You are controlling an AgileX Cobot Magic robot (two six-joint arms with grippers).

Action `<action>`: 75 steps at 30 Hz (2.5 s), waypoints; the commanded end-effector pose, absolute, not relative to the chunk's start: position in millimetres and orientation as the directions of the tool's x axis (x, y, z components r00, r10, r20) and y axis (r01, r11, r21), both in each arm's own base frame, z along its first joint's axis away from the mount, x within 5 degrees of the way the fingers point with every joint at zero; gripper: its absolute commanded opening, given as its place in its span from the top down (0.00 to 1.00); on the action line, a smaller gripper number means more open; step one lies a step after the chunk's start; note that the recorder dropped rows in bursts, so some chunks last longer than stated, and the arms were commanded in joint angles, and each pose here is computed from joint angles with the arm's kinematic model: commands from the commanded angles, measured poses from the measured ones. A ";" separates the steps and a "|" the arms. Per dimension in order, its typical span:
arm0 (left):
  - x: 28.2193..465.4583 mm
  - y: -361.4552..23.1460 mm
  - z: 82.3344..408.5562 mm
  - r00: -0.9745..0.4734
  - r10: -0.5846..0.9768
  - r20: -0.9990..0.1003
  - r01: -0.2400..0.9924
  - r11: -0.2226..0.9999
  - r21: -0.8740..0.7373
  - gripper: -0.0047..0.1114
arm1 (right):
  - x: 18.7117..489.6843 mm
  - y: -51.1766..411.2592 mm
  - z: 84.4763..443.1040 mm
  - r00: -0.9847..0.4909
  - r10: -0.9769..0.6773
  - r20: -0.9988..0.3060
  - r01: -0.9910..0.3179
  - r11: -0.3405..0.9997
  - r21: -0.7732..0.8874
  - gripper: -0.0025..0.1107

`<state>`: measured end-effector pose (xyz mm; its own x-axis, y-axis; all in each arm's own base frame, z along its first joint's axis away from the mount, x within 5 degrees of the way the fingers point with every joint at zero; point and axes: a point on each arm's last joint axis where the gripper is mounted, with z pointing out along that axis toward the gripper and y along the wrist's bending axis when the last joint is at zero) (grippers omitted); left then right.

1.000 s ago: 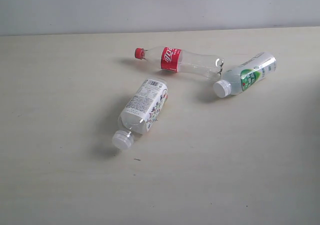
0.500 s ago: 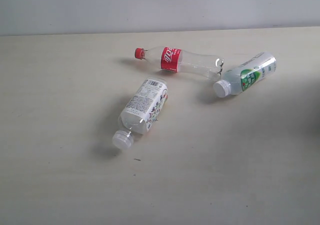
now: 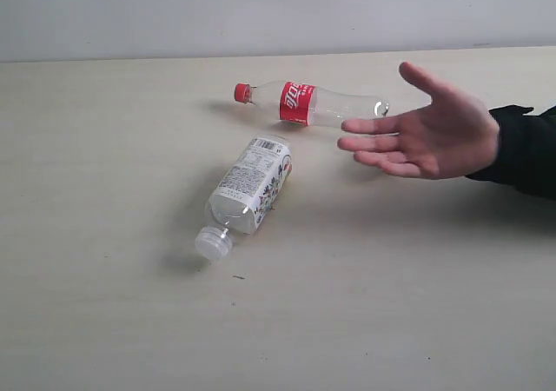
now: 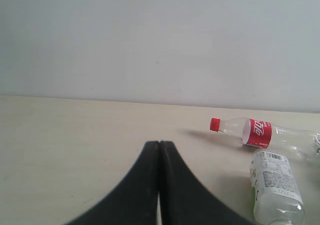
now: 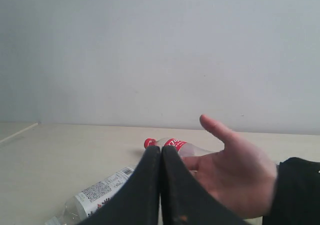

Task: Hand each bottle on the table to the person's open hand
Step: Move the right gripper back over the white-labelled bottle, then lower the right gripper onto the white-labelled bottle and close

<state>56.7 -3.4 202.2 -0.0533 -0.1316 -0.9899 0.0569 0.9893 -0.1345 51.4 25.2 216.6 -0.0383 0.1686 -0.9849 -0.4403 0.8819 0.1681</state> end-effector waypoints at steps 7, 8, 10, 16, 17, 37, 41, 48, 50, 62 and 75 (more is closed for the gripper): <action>56.3 -3.3 201.9 -0.046 -0.139 -0.989 0.057 0.988 -0.142 0.96 | 50.8 25.1 218.1 -0.020 0.177 -0.984 -0.446 0.879 0.168 0.98; 56.3 -3.3 201.9 -0.046 -0.139 -0.989 0.057 0.988 -0.142 0.96 | 50.8 25.1 218.1 -0.020 0.177 -0.984 -0.446 0.879 0.168 0.98; 56.3 -3.3 201.9 -0.046 -0.139 -0.989 0.057 0.988 -0.142 0.96 | 50.8 25.1 218.1 -0.020 0.177 -0.984 -0.446 0.879 0.168 0.98; 56.3 -3.3 201.9 -0.046 -0.139 -0.989 0.057 0.988 -0.142 0.96 | 50.8 25.1 218.1 -0.020 0.177 -0.984 -0.446 0.879 0.168 0.98; 56.3 -3.3 201.9 -0.046 -0.139 -0.989 0.057 0.988 -0.142 0.96 | 50.8 25.1 218.1 -0.020 0.177 -0.984 -0.446 0.879 0.168 0.98; 56.3 -3.3 201.9 -0.046 -0.139 -0.989 0.057 0.988 -0.142 0.96 | 97.9 55.0 333.5 0.041 0.308 -0.951 -0.529 0.814 0.241 0.98; 56.3 -3.3 201.9 -0.046 -0.139 -0.989 0.057 0.988 -0.142 0.96 | 137.7 83.3 351.3 -0.046 0.166 -0.985 -0.553 0.817 0.164 0.98; 56.3 -3.3 201.9 -0.046 -0.139 -0.989 0.057 0.988 -0.142 0.96 | 199.3 155.0 339.9 -0.211 -0.104 -0.972 -0.598 0.800 0.044 0.98; 56.3 -3.3 201.9 -0.046 -0.139 -0.989 0.057 0.988 -0.142 0.96 | 212.8 172.9 332.5 -0.200 -0.238 -0.951 -0.606 0.792 -0.071 0.98; 56.3 -3.3 201.9 -0.046 -0.139 -0.989 0.057 0.988 -0.142 0.96 | 280.0 202.1 333.7 -0.346 -0.717 -0.605 -0.498 0.687 -0.529 0.98; 56.3 -3.3 201.9 -0.046 -0.139 -0.989 0.057 0.988 -0.142 0.96 | 306.8 261.8 272.8 -0.904 0.042 -0.425 -0.033 0.986 0.165 0.50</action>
